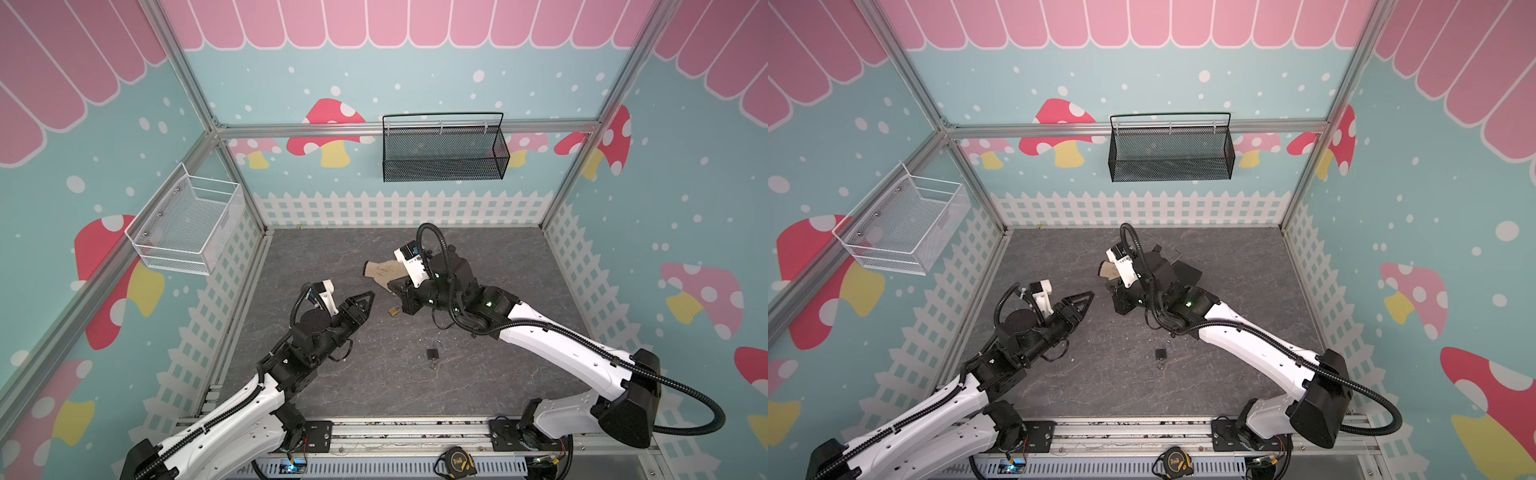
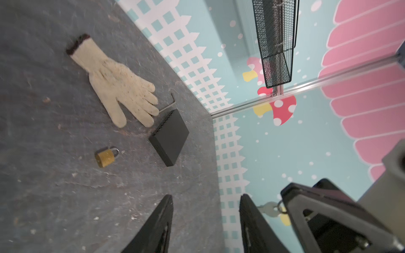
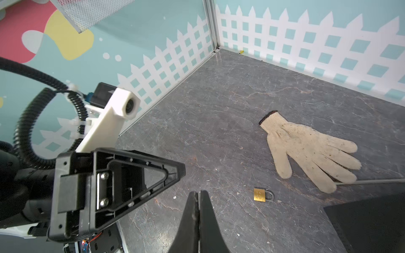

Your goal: Unlock with the key

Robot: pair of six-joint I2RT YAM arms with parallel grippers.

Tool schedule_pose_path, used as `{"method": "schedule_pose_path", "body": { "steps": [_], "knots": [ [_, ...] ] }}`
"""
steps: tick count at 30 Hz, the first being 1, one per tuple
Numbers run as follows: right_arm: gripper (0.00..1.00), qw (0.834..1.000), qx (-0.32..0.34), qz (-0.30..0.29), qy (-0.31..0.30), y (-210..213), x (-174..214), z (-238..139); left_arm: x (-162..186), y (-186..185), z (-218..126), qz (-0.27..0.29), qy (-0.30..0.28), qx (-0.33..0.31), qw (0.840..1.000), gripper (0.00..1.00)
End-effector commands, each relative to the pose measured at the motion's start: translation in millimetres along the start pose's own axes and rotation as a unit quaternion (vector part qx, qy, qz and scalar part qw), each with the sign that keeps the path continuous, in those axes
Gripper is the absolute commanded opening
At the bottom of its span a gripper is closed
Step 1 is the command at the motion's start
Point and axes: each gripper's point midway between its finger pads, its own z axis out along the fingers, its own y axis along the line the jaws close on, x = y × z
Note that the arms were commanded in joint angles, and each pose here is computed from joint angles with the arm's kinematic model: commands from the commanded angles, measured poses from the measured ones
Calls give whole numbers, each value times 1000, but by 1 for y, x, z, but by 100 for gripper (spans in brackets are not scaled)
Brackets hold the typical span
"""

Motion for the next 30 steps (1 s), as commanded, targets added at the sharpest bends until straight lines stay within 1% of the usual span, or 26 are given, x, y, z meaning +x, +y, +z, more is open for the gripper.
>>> {"method": "schedule_pose_path", "body": {
  "steps": [1,4,8,14,20,23,26,30],
  "knots": [
    [0,997,-36,-20,-69,13,-24,-5,-17,-18,0,-135,-39,25,990,49],
    [0,994,-53,-18,-95,17,-25,-5,-19,-16,0,-173,-53,23,983,49],
    [0,990,-78,-11,-116,23,-25,-3,-19,-19,2,-220,-53,35,973,49],
    [0,986,-108,-9,-123,37,-21,7,-15,-27,4,-243,-50,34,968,50],
    [0,984,-126,-2,-122,45,-14,17,-11,-27,7,-283,-50,44,957,50],
    [0,984,-125,-5,-124,47,-13,19,-9,-27,8,-300,-46,47,952,50],
    [0,985,-119,5,-124,43,-7,20,-11,-29,6,-310,-52,52,948,49],
    [0,983,-135,18,-127,46,-3,21,-9,-34,6,-325,-47,62,943,49]
  ]
}}
